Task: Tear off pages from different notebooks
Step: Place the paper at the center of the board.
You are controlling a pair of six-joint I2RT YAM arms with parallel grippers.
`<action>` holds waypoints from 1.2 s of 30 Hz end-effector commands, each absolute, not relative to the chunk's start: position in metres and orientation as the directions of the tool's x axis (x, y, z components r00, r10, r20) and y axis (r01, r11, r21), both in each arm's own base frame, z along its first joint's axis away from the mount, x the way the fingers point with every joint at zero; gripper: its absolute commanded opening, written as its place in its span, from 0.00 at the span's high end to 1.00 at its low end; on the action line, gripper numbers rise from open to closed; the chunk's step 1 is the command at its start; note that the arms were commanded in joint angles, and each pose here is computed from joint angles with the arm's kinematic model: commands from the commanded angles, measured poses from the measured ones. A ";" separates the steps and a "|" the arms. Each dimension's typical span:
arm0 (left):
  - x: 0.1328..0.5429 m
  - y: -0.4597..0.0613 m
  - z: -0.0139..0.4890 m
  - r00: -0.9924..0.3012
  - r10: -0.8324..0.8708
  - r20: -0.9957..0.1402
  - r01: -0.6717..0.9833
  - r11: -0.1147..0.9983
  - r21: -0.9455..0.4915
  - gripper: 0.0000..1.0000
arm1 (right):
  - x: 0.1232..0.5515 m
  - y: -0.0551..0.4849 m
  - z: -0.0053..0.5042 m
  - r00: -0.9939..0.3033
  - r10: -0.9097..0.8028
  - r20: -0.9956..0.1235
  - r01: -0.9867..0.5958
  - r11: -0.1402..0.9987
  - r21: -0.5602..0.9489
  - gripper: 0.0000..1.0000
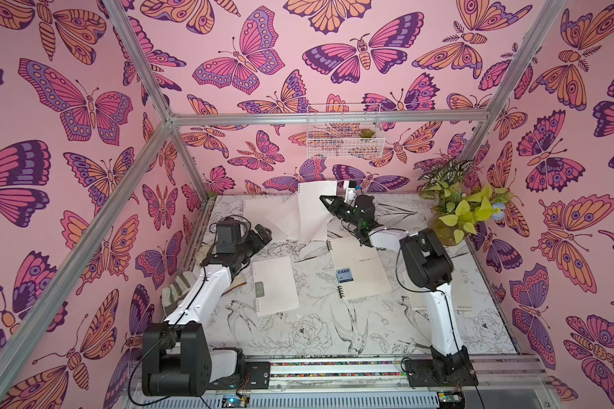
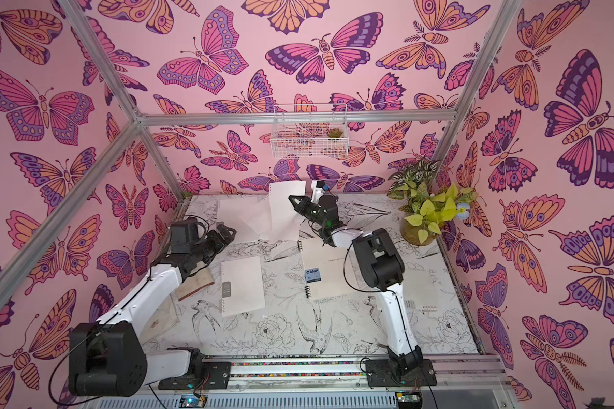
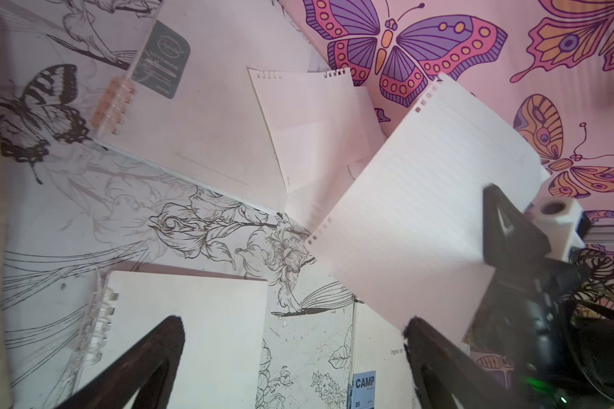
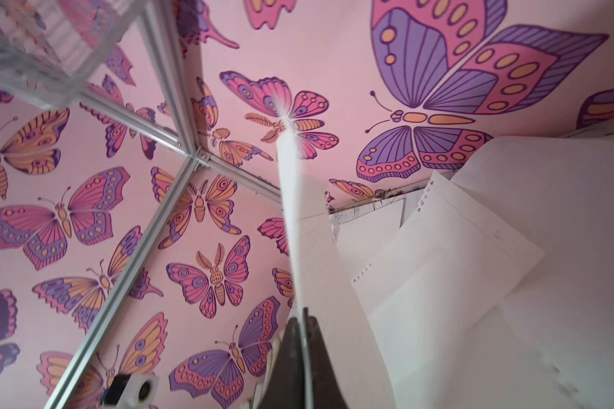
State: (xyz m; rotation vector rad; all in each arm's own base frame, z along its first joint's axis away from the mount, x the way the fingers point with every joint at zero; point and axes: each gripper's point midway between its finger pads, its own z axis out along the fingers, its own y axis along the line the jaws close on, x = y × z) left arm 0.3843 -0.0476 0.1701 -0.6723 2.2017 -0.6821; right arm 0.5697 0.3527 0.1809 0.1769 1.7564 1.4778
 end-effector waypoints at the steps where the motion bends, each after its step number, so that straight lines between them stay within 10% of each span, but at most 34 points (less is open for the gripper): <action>1: 0.376 -0.032 0.160 -0.610 -0.614 -0.501 -0.278 0.757 -0.591 0.00 | 0.600 0.359 0.189 -0.625 0.612 -0.484 -0.394 0.288 0.873 0.99; 10: 0.373 -0.016 0.153 -0.607 -0.616 -0.502 -0.313 0.766 -0.561 0.00 | 0.626 0.327 0.112 -0.661 0.544 -0.517 -0.222 0.517 0.827 0.50; 15: 0.372 -0.012 0.149 -0.613 -0.611 -0.501 -0.328 0.773 -0.542 0.00 | 0.623 0.308 0.098 -0.729 0.424 -0.538 -0.154 0.664 0.732 0.39; 19: 0.367 -0.005 0.150 -0.611 -0.600 -0.515 -0.349 0.789 -0.505 0.00 | 0.610 0.287 0.106 -0.764 0.311 -0.565 -0.125 0.789 0.602 0.03; 36: 0.325 0.051 0.123 -0.514 -0.295 -0.806 -0.348 0.930 -0.119 0.00 | 0.392 0.106 0.161 -0.583 0.096 -0.807 0.066 0.995 0.072 0.01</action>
